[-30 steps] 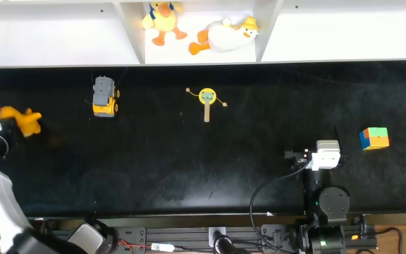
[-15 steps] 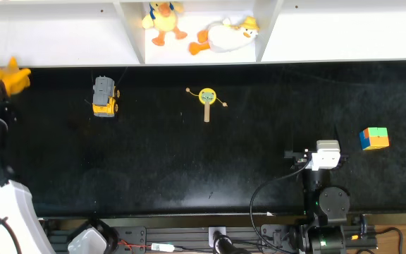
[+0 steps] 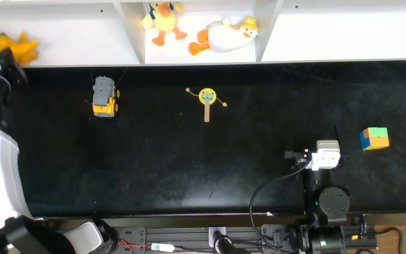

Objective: Store Toys

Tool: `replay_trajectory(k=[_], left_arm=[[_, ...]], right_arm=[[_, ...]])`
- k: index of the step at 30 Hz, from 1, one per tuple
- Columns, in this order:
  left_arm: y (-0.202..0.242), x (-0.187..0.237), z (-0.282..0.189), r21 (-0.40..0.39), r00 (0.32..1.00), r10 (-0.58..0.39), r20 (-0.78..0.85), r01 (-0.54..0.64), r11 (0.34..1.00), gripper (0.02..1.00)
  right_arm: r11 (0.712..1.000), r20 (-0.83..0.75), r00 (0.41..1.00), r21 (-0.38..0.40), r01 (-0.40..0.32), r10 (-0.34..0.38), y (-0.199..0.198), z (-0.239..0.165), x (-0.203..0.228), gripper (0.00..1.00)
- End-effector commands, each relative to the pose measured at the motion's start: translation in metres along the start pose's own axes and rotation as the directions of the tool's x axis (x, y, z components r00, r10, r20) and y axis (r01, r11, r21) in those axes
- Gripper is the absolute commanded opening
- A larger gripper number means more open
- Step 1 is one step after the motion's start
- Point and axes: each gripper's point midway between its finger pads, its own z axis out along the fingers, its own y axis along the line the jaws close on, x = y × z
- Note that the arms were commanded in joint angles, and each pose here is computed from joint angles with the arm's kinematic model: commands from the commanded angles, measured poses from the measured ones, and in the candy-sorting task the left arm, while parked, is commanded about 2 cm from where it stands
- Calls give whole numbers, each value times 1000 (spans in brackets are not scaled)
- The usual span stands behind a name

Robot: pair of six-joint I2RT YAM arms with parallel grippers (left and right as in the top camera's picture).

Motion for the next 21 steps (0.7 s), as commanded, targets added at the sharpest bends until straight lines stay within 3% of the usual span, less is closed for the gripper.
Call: replay_trajectory(k=[1, 21], left_arm=[[4, -18, 9, -24, 1000, 1, 10, 0, 1000, 169], [9, 24, 43, -21, 994, -34, -103, 32, 999, 207]], right_arm=[[1000, 0, 1000, -12, 3, -3, 3, 0, 3, 996], [1000, 0, 1000, -12, 3, -3, 3, 0, 3, 996]])
